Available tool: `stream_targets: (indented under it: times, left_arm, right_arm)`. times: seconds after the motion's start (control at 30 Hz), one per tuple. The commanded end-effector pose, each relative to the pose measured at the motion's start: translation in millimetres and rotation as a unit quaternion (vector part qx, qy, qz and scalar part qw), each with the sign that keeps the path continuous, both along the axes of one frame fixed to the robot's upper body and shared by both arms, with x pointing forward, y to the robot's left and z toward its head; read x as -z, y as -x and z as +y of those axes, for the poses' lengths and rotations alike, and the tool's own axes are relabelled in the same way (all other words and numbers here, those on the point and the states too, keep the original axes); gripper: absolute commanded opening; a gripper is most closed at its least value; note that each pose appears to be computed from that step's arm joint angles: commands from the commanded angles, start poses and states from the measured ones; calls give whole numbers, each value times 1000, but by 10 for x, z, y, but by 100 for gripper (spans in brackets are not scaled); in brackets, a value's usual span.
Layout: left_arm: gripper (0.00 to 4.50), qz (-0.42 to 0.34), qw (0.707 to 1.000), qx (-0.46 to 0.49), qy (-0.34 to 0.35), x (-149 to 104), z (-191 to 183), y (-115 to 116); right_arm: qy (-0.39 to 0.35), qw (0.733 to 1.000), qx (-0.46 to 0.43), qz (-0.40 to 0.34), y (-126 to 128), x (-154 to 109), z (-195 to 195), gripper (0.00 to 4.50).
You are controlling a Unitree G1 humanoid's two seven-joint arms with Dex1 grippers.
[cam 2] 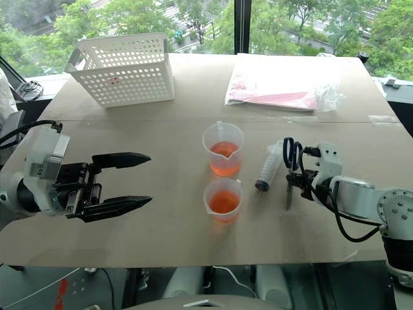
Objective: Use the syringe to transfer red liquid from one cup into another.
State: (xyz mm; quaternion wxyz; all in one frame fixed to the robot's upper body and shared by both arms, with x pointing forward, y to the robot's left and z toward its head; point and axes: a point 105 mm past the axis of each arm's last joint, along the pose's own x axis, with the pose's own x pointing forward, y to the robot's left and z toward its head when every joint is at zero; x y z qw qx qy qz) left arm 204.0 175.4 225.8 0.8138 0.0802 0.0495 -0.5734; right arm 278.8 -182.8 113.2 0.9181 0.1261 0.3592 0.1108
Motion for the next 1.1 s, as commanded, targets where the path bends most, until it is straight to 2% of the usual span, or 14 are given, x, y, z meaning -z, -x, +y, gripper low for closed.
stream_targets:
  times: [0.03,0.1,0.3,0.47,0.53,0.6,0.63,0.8,0.87,0.9,0.97,1.03,1.1]
  left_arm:
    - [450,-10,1000,-6,14,-61,-19,-41]
    - [450,-12,1000,-7,16,-62,-39,-57]
    - [450,-21,999,-1,34,-78,-173,-141]
    - [450,-32,999,11,39,-102,-288,-199]
    - [450,-35,998,11,43,-124,-325,-216]
    - [450,-37,998,11,45,-132,-350,-222]
    - [450,-37,998,11,46,-133,-354,-223]
    - [450,-36,998,10,46,-135,-359,-227]
    - [450,-36,998,10,46,-135,-359,-228]
    - [450,-33,999,1,41,-122,-339,-204]
    - [450,-30,999,-11,36,-106,-317,-177]
    - [450,-33,999,-20,33,-103,-307,-192]
    - [450,-36,999,-23,31,-107,-303,-215]
  right_arm:
    - [46,997,34,-54,-5,-283,-288,26]
    - [74,994,36,-65,18,-360,-394,6]
    - [194,978,57,-48,-11,-476,-947,6]
    - [236,972,4,-13,-180,-200,-1001,6]
    - [239,971,-14,7,-238,-1,-1015,106]
    - [253,967,-26,19,-280,143,-1073,183]
    - [257,966,-31,21,-291,168,-1089,204]
    - [261,964,-45,19,-328,190,-1113,428]
    - [261,964,-47,18,-334,193,-1117,446]
    - [184,981,-66,-22,-304,-162,-907,446]
    - [76,986,-121,-82,-199,-652,-502,446]
    - [7,986,-133,-96,-210,-761,-246,446]
    - [-48,991,-88,-93,-323,-731,-75,446]
